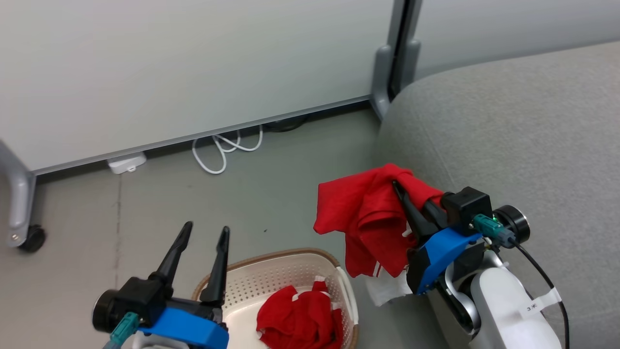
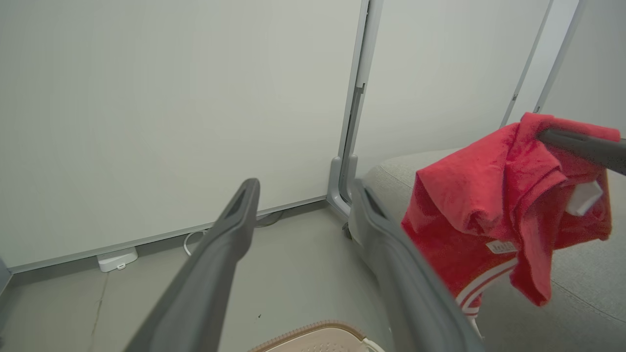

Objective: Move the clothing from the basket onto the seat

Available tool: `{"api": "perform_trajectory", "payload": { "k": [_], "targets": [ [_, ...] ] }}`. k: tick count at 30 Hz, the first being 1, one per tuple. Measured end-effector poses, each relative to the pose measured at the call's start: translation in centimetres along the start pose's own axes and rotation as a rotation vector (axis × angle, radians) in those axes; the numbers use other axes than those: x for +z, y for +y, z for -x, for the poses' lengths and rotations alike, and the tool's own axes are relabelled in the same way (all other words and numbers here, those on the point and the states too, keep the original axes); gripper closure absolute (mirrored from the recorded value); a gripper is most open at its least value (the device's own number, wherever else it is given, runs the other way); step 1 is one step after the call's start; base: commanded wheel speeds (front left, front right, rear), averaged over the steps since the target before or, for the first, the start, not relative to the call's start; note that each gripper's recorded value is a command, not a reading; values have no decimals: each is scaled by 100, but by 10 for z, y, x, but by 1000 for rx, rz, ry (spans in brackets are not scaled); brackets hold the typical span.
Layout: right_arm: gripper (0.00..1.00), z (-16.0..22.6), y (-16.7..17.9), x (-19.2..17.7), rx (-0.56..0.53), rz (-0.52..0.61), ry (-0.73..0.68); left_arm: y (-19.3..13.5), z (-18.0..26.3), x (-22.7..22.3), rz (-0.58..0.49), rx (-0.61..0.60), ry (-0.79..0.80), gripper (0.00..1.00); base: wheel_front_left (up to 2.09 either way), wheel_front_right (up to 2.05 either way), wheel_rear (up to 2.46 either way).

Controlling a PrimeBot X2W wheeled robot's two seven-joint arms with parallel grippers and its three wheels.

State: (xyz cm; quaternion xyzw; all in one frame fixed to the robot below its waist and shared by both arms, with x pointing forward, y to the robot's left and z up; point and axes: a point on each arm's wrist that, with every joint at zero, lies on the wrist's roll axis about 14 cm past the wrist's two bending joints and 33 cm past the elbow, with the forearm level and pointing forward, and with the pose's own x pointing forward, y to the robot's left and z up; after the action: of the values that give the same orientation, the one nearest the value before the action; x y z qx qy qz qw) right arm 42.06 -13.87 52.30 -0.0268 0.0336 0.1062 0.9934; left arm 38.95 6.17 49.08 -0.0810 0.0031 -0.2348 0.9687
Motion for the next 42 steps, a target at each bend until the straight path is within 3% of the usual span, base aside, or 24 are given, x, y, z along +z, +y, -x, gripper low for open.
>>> {"api": "perform_trajectory", "payload": {
  "k": [4, 25, 36, 42],
  "targets": [
    [100, 13, -17, 0, -53, 1, 2, -3, -2, -9, 8, -5, 20, 0, 0, 0, 0],
    [100, 94, -96, -24, -350, -63, 48, -75, -51, -38, 4, -263, 78, 0, 0, 0, 0],
    [100, 96, -105, -31, -380, -72, 63, -78, -58, -50, 9, -295, 104, 0, 0, 0, 0],
    [100, 78, -124, -10, -398, -11, 27, -72, -61, -52, 8, -290, 102, 0, 0, 0, 0]
  ]
}}
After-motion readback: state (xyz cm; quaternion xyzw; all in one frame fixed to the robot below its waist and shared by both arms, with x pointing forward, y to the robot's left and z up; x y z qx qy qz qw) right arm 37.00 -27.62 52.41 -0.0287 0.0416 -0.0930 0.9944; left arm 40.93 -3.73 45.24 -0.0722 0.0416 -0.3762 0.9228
